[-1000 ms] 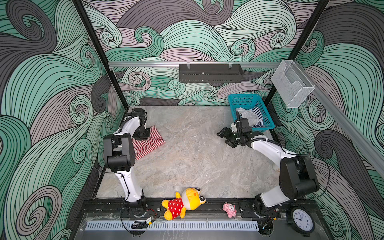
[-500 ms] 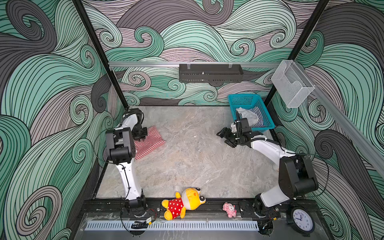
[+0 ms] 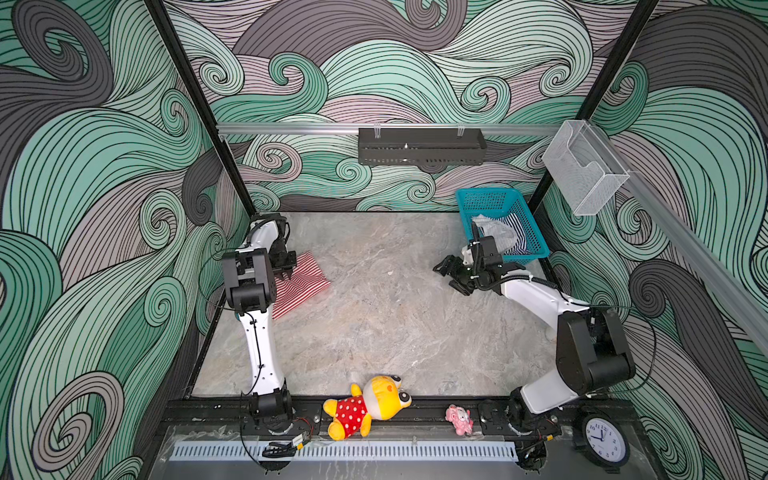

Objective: Fold and stack the tank tops

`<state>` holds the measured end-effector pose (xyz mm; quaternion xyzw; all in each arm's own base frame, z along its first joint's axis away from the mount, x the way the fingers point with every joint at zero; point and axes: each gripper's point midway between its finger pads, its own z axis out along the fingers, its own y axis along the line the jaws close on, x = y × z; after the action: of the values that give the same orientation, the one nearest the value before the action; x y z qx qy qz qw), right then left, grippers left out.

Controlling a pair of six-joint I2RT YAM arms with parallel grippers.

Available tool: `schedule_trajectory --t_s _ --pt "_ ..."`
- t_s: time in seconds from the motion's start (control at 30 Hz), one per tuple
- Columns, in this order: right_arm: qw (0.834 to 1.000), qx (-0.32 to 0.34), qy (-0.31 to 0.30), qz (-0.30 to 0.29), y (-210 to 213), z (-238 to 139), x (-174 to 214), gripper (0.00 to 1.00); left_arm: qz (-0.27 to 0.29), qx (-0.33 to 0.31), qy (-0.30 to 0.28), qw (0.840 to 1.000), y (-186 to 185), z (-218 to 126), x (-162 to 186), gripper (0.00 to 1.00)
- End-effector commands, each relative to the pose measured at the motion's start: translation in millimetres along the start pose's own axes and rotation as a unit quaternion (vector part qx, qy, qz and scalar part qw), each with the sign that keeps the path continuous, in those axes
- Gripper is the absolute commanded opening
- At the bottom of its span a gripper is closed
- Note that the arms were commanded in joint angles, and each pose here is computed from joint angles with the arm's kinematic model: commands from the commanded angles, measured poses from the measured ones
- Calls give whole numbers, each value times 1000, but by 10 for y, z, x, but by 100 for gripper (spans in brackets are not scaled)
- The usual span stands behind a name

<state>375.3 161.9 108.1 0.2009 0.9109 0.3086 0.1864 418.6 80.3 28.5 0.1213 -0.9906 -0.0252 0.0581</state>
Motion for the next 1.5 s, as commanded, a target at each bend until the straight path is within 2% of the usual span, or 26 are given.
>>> schedule_trajectory --t_s 0.0,0.37,0.77,0.93,1.1,1.27,1.47 --pt "1000 -6 -2 8 43 36 -70 79 30 -31 44 998 76 -5 120 25" --pt "1000 -20 -4 11 79 29 -71 79 132 -112 79 982 42 -39 47 24" --pt "999 -32 -11 11 121 -22 -97 79 195 -126 65 971 -308 -103 -136 24" --pt "999 -33 -15 13 94 -48 -105 79 225 -133 37 964 -447 -133 -247 25" --pt "999 -44 -13 12 142 -62 -107 79 273 -161 30 948 -542 -44 -335 25" --pt "998 -54 -11 8 211 -62 -105 80 339 -192 41 920 -728 12 -302 25" --pt "997 -73 29 -16 476 160 122 80 413 -184 50 890 -1043 81 -158 23"
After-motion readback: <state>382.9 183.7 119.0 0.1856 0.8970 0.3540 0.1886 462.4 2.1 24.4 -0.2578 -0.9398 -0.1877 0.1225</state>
